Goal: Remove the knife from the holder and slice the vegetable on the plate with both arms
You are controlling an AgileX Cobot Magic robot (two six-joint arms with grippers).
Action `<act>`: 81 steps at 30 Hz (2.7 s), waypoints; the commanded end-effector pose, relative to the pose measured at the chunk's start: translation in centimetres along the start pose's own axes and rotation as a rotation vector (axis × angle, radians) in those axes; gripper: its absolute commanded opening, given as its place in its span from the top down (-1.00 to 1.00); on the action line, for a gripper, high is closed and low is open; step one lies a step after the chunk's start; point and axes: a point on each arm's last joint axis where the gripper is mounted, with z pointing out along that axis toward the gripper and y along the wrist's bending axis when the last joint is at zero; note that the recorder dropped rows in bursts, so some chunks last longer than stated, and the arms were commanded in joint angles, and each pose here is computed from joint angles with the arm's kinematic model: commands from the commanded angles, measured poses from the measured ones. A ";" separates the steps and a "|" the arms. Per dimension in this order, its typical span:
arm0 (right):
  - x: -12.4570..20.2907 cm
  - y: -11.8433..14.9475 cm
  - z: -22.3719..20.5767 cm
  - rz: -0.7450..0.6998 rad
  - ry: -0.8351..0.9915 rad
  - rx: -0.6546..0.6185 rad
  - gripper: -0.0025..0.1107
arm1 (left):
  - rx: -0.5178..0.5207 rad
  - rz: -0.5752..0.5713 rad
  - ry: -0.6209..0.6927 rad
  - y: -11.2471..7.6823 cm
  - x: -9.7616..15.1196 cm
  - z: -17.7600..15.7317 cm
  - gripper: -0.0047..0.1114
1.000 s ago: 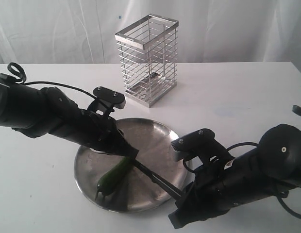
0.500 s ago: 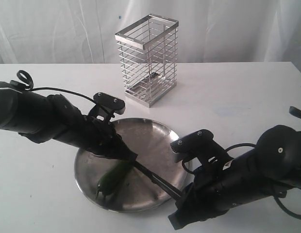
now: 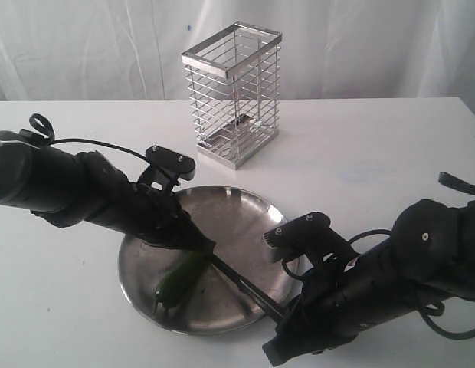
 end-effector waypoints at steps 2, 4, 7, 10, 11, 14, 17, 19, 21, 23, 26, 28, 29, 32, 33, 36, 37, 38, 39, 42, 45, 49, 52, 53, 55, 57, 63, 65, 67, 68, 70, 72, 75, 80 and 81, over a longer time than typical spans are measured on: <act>-0.5 -0.1 0.0 -0.006 -0.030 0.015 0.96 | 0.031 -0.016 0.039 -0.2 0.6 0.4 0.83; -0.5 0.0 0.0 -0.012 -0.030 0.013 0.96 | 0.047 -0.016 0.051 -0.3 0.8 0.4 0.83; -0.6 0.0 0.0 -0.012 -0.037 0.011 0.96 | 0.053 -0.016 0.055 -0.4 0.8 0.4 0.83; -0.9 0.1 -0.1 -0.024 -0.041 0.003 0.96 | 0.058 -0.015 0.053 -0.5 0.7 0.2 0.83; -1.1 0.1 -0.1 -0.026 -0.044 0.001 0.96 | 0.061 -0.009 0.047 -0.5 0.5 0.0 0.83; -1.1 0.1 -0.1 -0.027 -0.044 0.001 0.96 | 0.069 0.028 0.025 -0.7 0.0 -1.1 0.83; -1.1 0.1 -0.1 -0.027 -0.043 0.000 0.96 | 0.094 0.069 0.009 -1.0 -0.7 -2.6 0.81; -1.1 0.1 -0.1 -0.027 -0.041 0.000 0.96 | 0.119 0.096 0.011 -1.3 -0.9 -3.4 0.74; -1.1 0.1 0.0 -0.026 -0.039 0.000 0.96 | 0.140 0.117 0.031 -1.5 -0.7 -3.6 0.64; -1.1 0.1 0.0 -0.026 -0.037 0.000 0.96 | 0.147 0.123 0.044 -1.6 -0.5 -3.5 0.55; -1.0 0.1 0.1 -0.025 -0.033 0.000 0.96 | 0.138 0.129 0.057 -1.5 0.0 -3.4 0.50; -1.0 0.1 0.1 -0.023 -0.034 -0.001 0.96 | 0.128 0.124 0.058 -1.4 0.3 -3.3 0.50; -1.2 0.1 0.1 -0.022 -0.038 -0.001 0.96 | 0.125 0.123 0.060 -1.3 0.4 -3.3 0.50; -1.6 0.2 -0.1 -0.026 -0.046 -0.008 0.96 | 0.125 0.123 0.062 -1.3 0.5 -3.3 0.50; -1.7 0.2 -0.1 -0.029 -0.045 -0.012 0.96 | 0.125 0.123 0.062 -1.3 0.5 -3.3 0.50; -2.0 0.2 0.2 -0.028 -0.040 -0.015 0.96 | 0.124 0.123 0.061 -1.3 0.4 -3.3 0.50; -2.1 0.2 0.4 -0.027 -0.033 -0.017 0.96 | 0.124 0.123 0.061 -1.3 0.4 -3.3 0.50; -2.1 0.1 0.6 -0.026 -0.025 -0.020 0.96 | 0.122 0.123 0.059 -1.3 0.4 -3.3 0.50; -2.1 0.1 0.8 -0.025 -0.016 -0.024 0.96 | 0.122 0.123 0.059 -1.3 0.4 -3.3 0.50; -2.4 0.0 1.6 -0.021 0.006 -0.032 0.96 | 0.123 0.123 0.060 -1.3 0.4 -3.3 0.50; -2.6 -0.1 1.7 -0.021 -0.001 -0.023 0.96 | 0.123 0.123 0.058 -1.3 0.4 -3.3 0.50; -2.6 -0.1 1.8 -0.022 0.002 -0.024 0.96 | 0.102 0.125 0.014 -1.2 -0.3 -4.2 0.50; -2.6 -0.1 1.8 -0.022 0.004 -0.026 0.96 | 0.073 0.123 -0.048 -0.7 -1.2 -5.7 0.50; -2.6 -0.1 1.8 -0.022 0.004 -0.026 0.96 | 0.066 0.120 -0.059 -0.5 -1.3 -6.0 0.50; -2.5 -0.1 1.8 -0.022 0.005 -0.028 0.96 | 0.045 0.110 -0.068 0.0 -1.4 -5.9 0.50; -2.5 -0.1 1.8 -0.022 0.005 -0.028 0.96 | 0.041 0.103 -0.053 0.2 -1.1 -5.3 0.50; -2.5 0.0 1.8 -0.022 0.008 -0.030 0.96 | 0.001 0.095 -0.051 0.7 -0.9 -4.2 0.50; -2.5 0.0 1.8 -0.022 0.008 -0.030 0.96 | 0.001 0.093 -0.051 0.7 -0.9 -4.0 0.50; -2.5 0.0 1.8 -0.022 0.008 -0.030 0.96 | 0.003 0.091 -0.050 0.8 -1.1 -3.8 0.50; -2.5 0.0 1.8 -0.022 0.008 -0.030 0.96 | 0.003 0.091 -0.049 0.8 -1.2 -3.6 0.50; -2.5 -0.1 1.8 -0.022 0.010 -0.030 0.96 | 0.011 0.089 -0.042 0.8 -1.3 -3.2 0.50; -2.5 -0.1 1.9 -0.027 0.014 -0.030 0.96 | 0.016 0.088 -0.034 0.8 -1.4 -2.8 0.50; -2.4 -0.1 2.1 -0.037 0.021 -0.032 0.96 | 0.014 0.080 -0.027 0.9 -1.3 -2.3 0.50; -2.4 -0.1 2.1 -0.037 0.023 -0.032 0.96 | 0.011 0.079 -0.023 0.9 -1.2 -2.1 0.50; -2.4 -0.1 2.1 -0.037 0.023 -0.032 0.96 | 0.011 0.079 -0.023 0.9 -1.2 -2.1 0.50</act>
